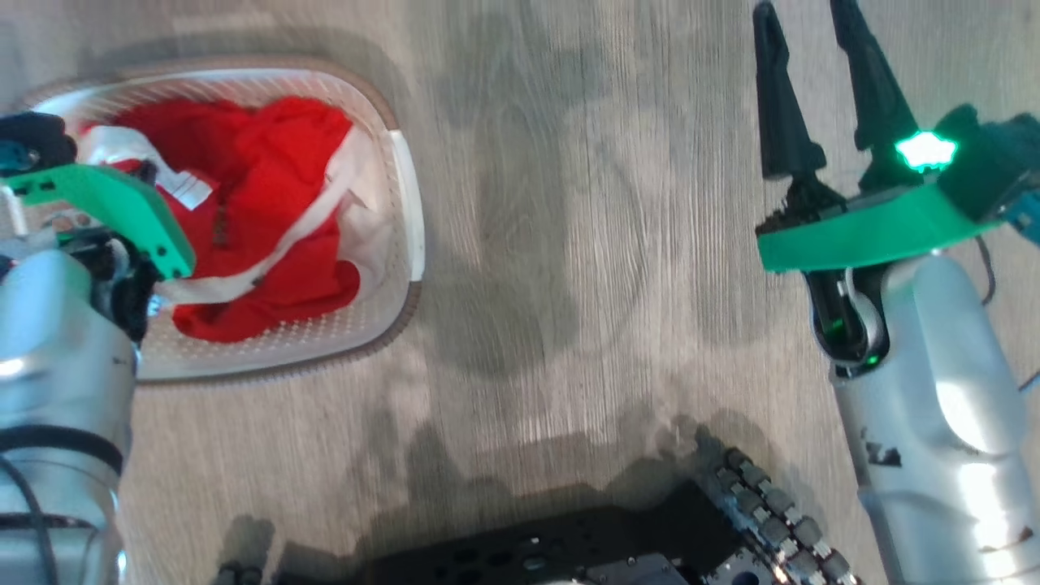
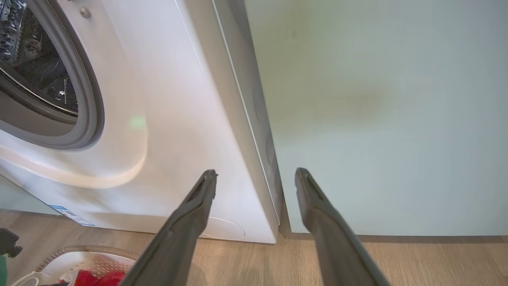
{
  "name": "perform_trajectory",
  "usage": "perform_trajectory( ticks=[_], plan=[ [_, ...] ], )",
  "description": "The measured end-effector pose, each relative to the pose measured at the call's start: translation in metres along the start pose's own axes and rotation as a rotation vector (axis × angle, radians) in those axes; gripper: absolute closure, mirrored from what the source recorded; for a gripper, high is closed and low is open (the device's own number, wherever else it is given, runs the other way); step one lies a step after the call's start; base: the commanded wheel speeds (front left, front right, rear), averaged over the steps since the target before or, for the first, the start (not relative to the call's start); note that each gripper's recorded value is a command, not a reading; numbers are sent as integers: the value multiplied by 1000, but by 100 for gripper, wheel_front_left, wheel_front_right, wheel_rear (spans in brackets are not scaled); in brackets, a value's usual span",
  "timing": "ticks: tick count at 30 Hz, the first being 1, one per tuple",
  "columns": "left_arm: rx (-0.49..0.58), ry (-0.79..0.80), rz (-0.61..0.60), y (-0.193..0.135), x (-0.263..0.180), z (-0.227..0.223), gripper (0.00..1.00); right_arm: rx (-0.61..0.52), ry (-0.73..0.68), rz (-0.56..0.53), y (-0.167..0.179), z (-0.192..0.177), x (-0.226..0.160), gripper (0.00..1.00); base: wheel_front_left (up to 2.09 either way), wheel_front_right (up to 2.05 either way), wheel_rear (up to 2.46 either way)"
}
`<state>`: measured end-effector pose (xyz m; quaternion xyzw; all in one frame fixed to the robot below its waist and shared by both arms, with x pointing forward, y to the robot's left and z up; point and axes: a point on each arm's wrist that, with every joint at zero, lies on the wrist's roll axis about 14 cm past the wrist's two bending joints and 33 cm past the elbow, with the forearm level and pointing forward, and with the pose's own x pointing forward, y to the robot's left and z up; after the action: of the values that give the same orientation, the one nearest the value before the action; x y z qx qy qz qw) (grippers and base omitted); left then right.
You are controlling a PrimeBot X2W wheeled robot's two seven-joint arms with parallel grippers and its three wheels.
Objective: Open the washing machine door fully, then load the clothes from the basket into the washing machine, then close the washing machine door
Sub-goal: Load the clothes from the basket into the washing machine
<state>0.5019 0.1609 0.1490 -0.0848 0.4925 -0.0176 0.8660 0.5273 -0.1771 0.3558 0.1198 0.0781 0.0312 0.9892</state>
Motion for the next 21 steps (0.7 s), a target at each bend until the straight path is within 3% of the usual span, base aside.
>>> perform_trajectory(
  ticks=[21],
  plan=[
    [69,-643,-78,-33,-158,106,100,3,-81,30,32,71,-55,0,0,0,0]
  ],
)
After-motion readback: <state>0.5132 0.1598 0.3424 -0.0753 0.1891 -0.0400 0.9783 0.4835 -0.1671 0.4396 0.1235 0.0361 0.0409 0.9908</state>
